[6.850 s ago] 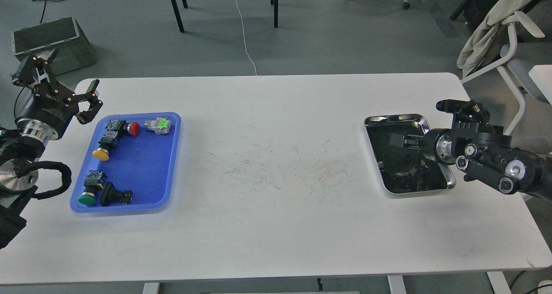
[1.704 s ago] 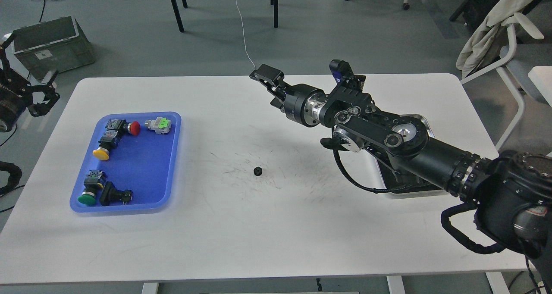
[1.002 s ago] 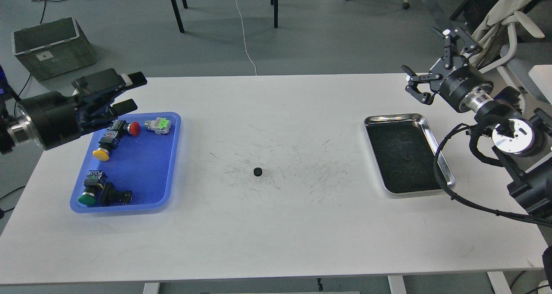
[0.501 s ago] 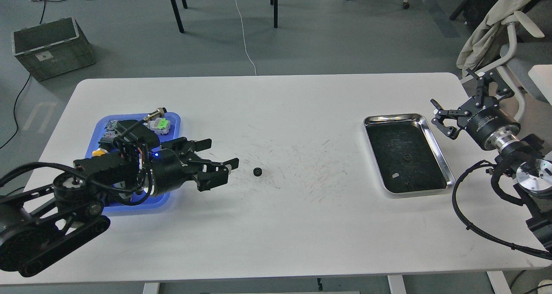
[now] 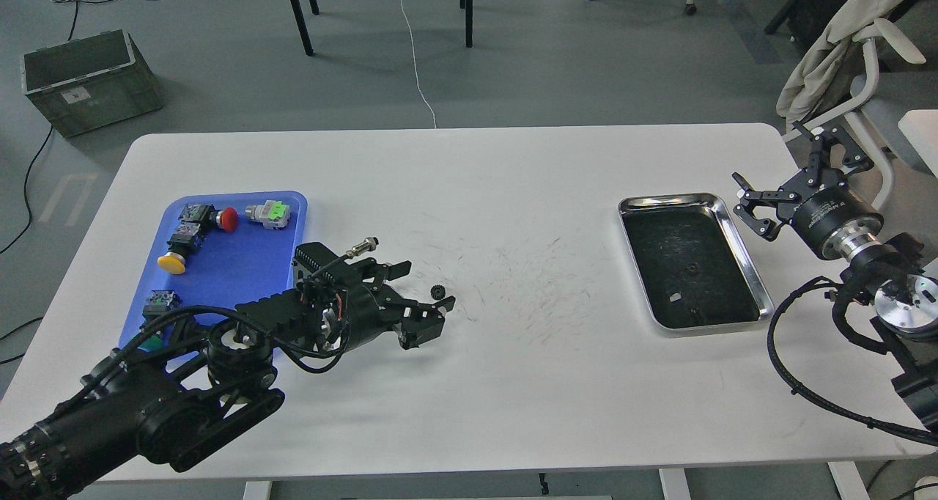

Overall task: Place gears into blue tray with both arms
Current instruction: 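Reach the left gripper to the black gear and grasp it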

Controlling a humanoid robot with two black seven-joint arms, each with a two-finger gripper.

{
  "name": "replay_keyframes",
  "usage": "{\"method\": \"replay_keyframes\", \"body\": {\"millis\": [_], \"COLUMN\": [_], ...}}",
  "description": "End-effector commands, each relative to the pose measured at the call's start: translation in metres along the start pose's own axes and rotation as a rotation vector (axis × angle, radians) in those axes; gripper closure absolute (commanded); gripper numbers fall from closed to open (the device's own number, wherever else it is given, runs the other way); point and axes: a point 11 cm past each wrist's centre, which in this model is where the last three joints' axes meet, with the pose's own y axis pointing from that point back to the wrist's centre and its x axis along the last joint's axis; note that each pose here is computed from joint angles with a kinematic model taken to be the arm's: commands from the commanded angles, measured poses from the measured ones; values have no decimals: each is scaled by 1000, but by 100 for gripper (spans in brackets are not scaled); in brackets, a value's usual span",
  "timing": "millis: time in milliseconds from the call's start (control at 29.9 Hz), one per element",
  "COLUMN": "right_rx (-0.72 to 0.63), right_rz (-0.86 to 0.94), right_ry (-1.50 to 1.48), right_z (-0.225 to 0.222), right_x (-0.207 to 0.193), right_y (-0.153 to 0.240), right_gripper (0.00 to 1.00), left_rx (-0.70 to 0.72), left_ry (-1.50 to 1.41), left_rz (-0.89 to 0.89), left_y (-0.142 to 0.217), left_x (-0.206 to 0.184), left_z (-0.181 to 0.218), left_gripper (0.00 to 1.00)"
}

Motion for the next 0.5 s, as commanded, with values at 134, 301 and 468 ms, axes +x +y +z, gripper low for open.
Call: {"method": "replay_keyframes", "body": {"millis": [134, 301, 468], "right_rx": [-7, -5, -5], "right_rz": [19, 17, 17], "right_ry": [-4, -7, -7], "right_z": [4, 4, 4], "right_x": [2, 1, 1], "right_y": [1, 0, 0], "right_gripper": [1, 1, 1], "left_rx": [25, 41, 57], "left_ry": [20, 25, 23], "left_rz": [-5, -2, -27], "left_y": [-11, -15, -14], "left_x": [-9, -12, -22], "left_z": [-2, -4, -6], "left_gripper": [19, 28, 39]}}
